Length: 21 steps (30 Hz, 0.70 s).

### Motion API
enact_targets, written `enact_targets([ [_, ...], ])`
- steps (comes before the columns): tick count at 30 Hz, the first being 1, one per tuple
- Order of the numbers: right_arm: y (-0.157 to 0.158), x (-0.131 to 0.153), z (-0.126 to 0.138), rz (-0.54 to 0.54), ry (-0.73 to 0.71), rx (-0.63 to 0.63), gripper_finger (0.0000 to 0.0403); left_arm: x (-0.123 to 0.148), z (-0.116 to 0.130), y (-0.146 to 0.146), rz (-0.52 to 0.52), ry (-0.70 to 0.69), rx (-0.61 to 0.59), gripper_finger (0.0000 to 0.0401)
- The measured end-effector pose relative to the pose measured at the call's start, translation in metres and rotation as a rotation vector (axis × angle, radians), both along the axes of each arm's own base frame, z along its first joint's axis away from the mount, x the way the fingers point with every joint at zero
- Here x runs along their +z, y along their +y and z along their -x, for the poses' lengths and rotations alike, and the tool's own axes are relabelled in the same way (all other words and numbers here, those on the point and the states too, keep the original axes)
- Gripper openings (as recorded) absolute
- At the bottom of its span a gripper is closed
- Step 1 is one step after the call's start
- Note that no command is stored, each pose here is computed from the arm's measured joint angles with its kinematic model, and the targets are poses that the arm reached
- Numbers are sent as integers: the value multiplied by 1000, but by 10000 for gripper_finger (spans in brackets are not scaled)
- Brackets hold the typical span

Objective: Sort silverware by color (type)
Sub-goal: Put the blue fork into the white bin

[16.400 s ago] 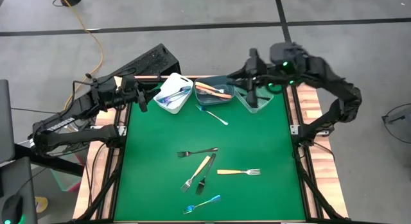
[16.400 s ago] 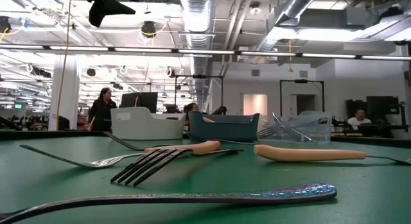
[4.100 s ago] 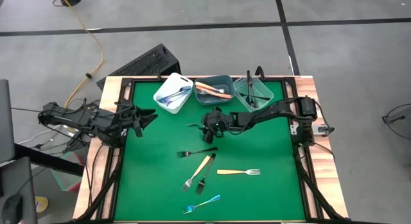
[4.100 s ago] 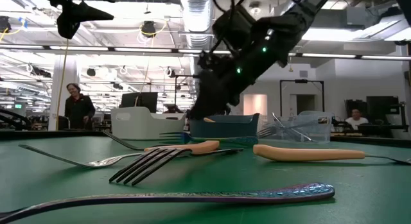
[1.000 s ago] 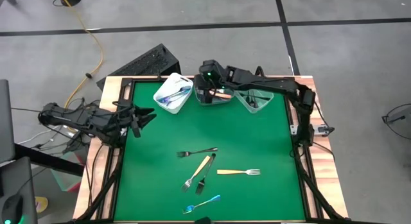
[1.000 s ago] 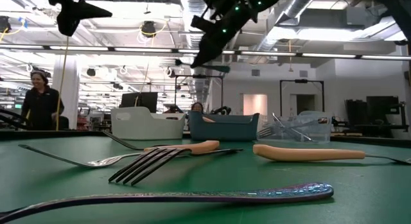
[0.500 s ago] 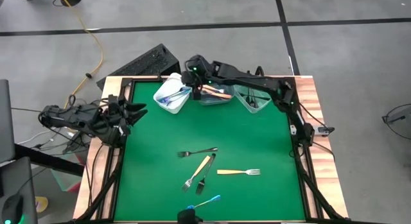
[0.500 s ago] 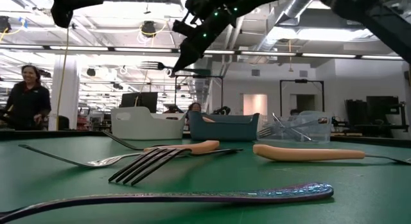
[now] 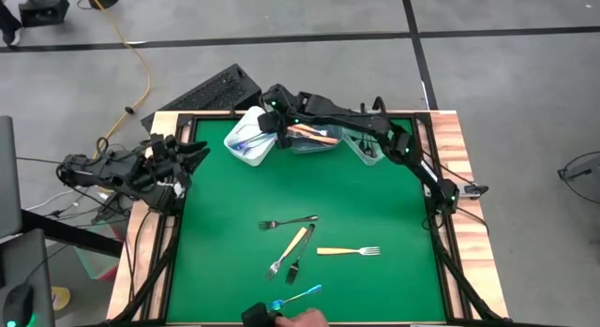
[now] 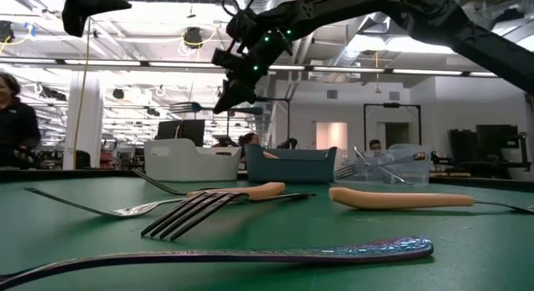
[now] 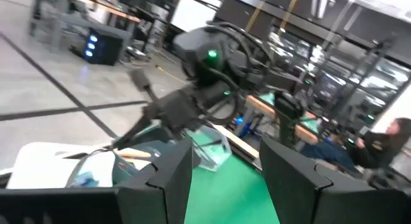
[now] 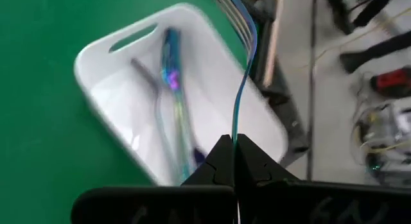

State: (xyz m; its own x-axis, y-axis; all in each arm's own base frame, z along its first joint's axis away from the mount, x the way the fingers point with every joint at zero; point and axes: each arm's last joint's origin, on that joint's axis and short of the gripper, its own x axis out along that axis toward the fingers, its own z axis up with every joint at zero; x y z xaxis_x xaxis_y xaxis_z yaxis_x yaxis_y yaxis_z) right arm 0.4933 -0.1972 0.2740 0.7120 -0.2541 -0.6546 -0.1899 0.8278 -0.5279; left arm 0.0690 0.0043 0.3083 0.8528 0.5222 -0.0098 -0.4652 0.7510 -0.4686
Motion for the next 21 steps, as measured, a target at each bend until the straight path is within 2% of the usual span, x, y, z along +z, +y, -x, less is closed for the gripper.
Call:
enact_targets([
  [4,-1,0,-5,31,-41,59,6,0,1,1,-3,2,41,164],
  [11,4,-20,-15,108,0,171,6,0,1,2,2,0,68,164],
  [14,3,-33,-21,124,10,189,6,-1,2,2,6,0,87,164],
  [21,0,-41,-23,116,7,174,6,-1,2,3,6,3,109,164],
])
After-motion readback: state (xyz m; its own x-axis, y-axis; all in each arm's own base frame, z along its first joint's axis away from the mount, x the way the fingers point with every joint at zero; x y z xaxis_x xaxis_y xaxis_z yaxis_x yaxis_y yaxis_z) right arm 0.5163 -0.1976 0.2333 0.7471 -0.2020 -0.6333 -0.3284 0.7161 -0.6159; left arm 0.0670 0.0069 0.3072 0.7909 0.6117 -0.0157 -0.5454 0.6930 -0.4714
